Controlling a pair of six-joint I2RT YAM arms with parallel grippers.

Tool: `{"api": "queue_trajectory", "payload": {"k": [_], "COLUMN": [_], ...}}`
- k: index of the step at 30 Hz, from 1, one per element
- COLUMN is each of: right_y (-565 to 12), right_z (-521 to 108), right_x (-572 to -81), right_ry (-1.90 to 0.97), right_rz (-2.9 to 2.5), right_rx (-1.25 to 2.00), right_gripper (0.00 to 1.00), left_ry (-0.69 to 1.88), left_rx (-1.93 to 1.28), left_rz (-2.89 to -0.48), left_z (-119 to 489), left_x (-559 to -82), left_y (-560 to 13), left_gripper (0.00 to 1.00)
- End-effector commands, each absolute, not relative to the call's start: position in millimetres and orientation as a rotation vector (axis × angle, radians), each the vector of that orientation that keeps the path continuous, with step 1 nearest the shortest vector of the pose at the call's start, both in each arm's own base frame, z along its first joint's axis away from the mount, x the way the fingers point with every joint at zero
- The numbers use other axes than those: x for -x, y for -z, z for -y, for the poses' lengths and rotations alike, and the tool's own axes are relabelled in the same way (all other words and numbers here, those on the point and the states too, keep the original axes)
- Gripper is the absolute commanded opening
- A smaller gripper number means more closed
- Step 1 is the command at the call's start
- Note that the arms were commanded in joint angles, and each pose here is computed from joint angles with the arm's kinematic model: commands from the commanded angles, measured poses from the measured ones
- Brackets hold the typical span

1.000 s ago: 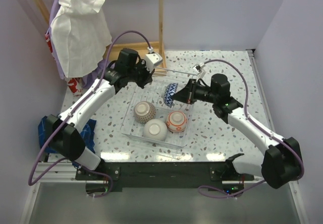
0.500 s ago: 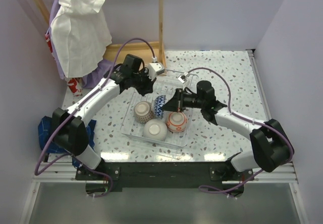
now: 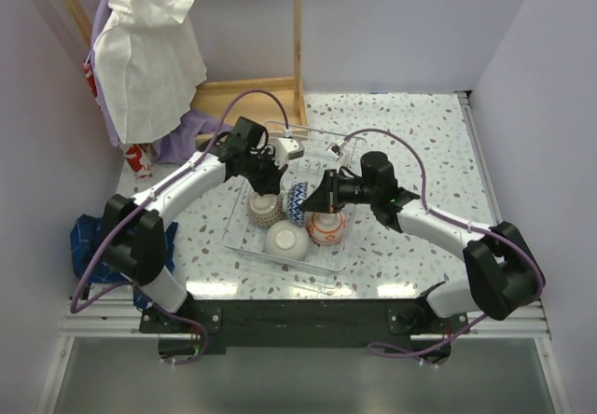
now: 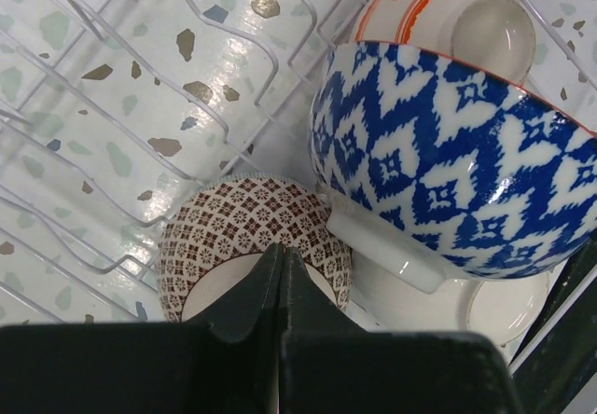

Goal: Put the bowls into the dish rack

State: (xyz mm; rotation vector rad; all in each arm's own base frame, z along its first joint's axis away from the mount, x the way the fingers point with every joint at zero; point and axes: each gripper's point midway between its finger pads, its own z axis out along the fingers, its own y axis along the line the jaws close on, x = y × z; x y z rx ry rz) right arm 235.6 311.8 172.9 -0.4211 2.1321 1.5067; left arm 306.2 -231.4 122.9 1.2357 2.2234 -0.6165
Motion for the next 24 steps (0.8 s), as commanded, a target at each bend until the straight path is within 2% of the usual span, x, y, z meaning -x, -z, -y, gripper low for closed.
{"api": "queue_trajectory", "payload": {"k": [1,13,16,19,21,24], "right_y": [-190,-169,-168,-169,-164,-167], "right_z": [-310,-303,-300,-294,-286,-271], "right_x": [-226,-220,-217,-214,-211,-209], "right_ry": [-1.511,-1.452,-1.433,-1.392,-1.315,-1.198], "right_rz": [-2.079,-2.165,-2.164,-2.184,-2.231,-2.239], "right_rx": [0.524,0.564,0.583,0.617,0.653,0.7], "right_gripper": [0.0,0.01,0.04,0.15,0.29,0.39], "left_ry": [0.683,0.807,0.817,0.819,0.823,0.834], "left_rx": [-1.267,-1.383,-1.402,-1.413,-1.418,-1.426], "left_rz": [-2.132,-2.066,-2.034,-2.027,-2.026,-2.016], "left_z": [237,267,278,283,284,288], "left_x": [-295,-252,-247,-247,-247,-246], "left_y": [-142,-141,-141,-141,-141,-142], "left_gripper": [0.0,0.0,0.0,0.0,0.0,0.0]}}
